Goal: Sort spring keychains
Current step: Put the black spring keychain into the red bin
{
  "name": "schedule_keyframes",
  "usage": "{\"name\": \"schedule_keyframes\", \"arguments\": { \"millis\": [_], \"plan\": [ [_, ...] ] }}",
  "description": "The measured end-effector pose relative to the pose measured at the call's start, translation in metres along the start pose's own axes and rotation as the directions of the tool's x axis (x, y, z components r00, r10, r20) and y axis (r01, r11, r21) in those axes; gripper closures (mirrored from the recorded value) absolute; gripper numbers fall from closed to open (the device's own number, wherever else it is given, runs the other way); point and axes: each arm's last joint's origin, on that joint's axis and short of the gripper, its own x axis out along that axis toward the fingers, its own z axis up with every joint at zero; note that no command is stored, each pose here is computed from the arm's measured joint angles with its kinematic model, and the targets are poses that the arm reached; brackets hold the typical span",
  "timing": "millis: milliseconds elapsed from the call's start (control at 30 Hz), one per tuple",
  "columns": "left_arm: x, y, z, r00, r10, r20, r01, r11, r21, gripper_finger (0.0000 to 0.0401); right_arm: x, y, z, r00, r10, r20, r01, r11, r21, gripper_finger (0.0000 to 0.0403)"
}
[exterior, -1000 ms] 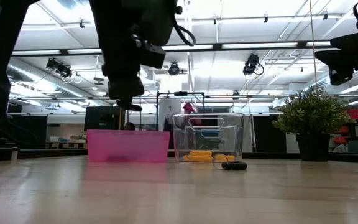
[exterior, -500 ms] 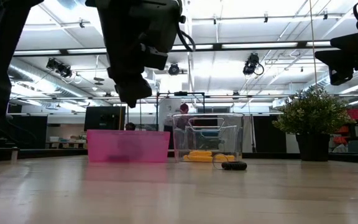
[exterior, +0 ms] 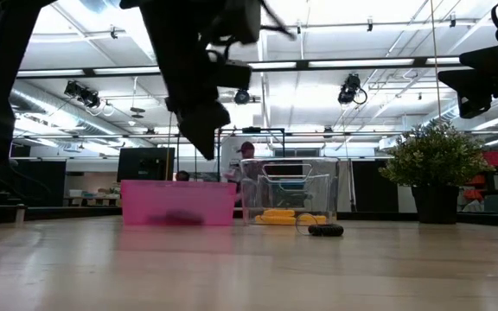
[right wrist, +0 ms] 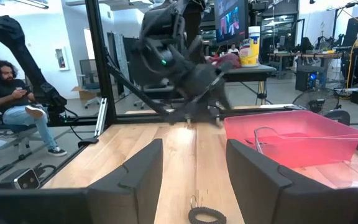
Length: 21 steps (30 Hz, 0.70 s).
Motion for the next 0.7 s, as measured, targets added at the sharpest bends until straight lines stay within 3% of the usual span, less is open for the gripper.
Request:
{"name": "schedule_keyframes", "arguments": {
  "millis": [167,333,433,700],
  "plan": [
    [-0.012,-0.024,0.016,0.956,-0.259,0.138,0.246,0.964,0.105,0.022,0.0,0.0,0.0,1.0,0.0,0.0,0.0,1.0,0.0,0.0223],
    [-0.02,-0.043,0.026,0.879,-0.417,0.232,0.356,0.897,0.263,0.0222,0.0,0.0,0.0,1.0,0.0,0.0,0.0,1.0,0.0,0.0223],
    [-0.015,-0.056,0.026,0.864,-0.444,0.238,0.362,0.876,0.318,0.0222,0.0,0.0,0.0,1.0,0.0,0.0,0.0,1.0,0.0,0.0223],
    [0.018,-0.073,0.026,0.891,-0.408,0.198,0.305,0.862,0.406,0.0222,0.0,0.0,0.0,1.0,0.0,0.0,0.0,1.0,0.0,0.0223]
  ]
}}
